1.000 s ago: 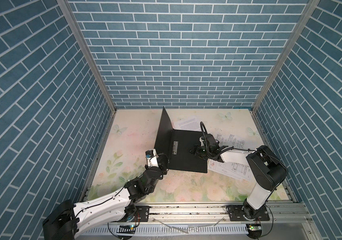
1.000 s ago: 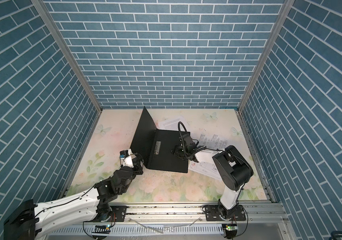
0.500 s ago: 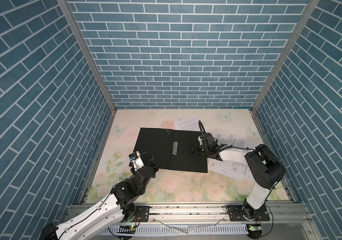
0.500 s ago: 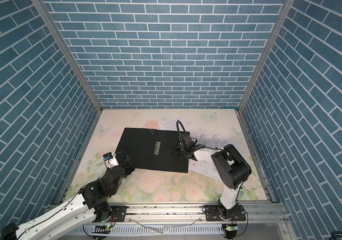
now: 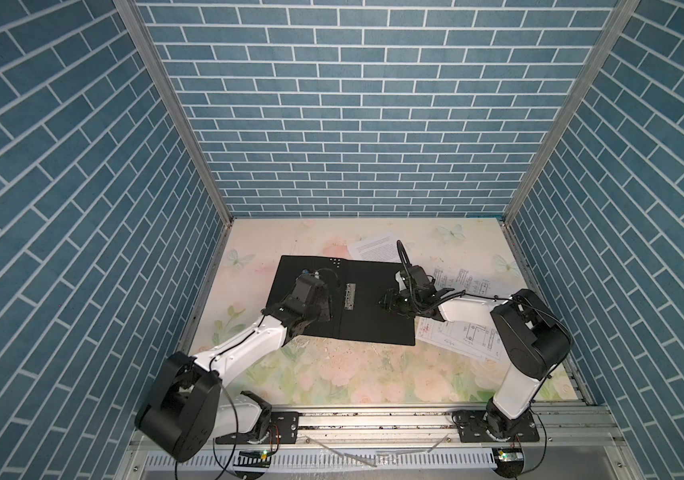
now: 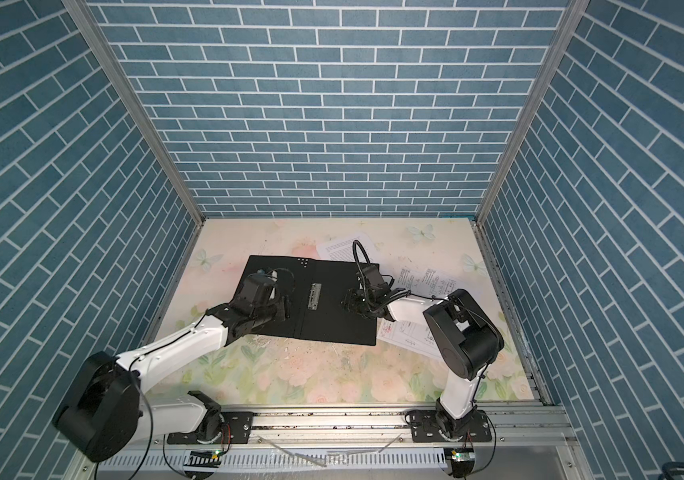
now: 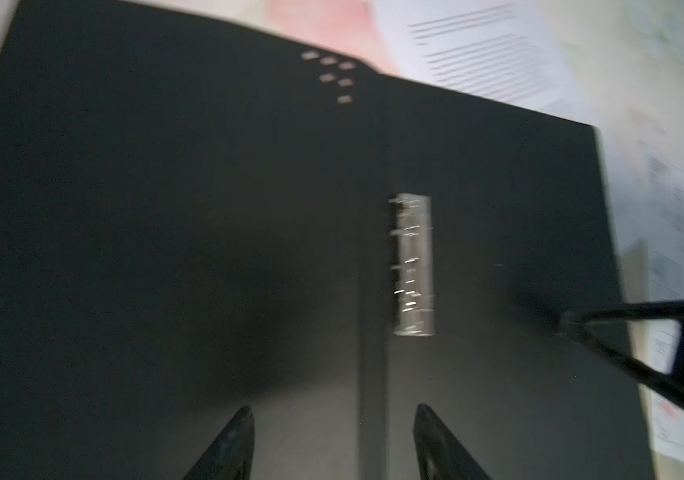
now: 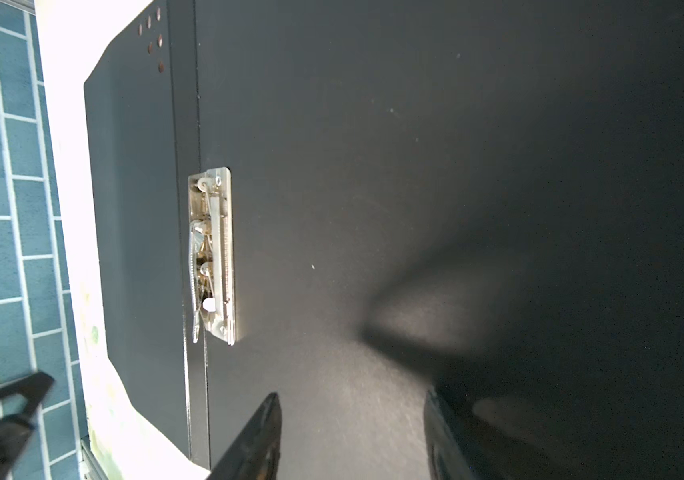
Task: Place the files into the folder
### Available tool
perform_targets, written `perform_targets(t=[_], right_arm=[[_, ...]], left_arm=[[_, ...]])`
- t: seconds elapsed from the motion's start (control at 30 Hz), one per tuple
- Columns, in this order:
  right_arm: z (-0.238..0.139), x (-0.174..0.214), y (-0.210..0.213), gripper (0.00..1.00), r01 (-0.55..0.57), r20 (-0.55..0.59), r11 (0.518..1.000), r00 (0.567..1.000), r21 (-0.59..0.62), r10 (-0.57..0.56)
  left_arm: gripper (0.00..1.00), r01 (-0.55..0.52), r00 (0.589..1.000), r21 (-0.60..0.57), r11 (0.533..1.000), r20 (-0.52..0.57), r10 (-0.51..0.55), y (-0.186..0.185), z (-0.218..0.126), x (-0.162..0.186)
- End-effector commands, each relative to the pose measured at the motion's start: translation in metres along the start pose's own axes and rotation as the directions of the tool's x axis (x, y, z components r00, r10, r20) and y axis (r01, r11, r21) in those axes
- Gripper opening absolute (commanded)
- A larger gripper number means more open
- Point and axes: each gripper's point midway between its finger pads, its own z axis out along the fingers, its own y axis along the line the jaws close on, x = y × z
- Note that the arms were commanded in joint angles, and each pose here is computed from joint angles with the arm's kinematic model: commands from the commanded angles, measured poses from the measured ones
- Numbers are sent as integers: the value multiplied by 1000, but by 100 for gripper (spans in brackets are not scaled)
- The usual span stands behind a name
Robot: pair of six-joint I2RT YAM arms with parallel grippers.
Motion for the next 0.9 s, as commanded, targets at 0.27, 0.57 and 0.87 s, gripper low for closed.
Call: perform_targets(t=[0.27, 0.57, 0.87], right_arm=[[-6, -15, 25, 54, 56, 23, 997, 998, -61, -55], [-1, -15, 25, 54, 46, 5, 998, 999, -53, -46], [1, -15, 24, 54, 45, -5, 998, 999, -44, -45]], left_arm=[[48, -60, 992, 308, 949, -84, 90, -24, 54, -26], [29, -30, 982, 209, 977, -175, 68, -10, 93, -28], [23, -57, 967, 172, 984, -236, 97, -9, 114, -16]])
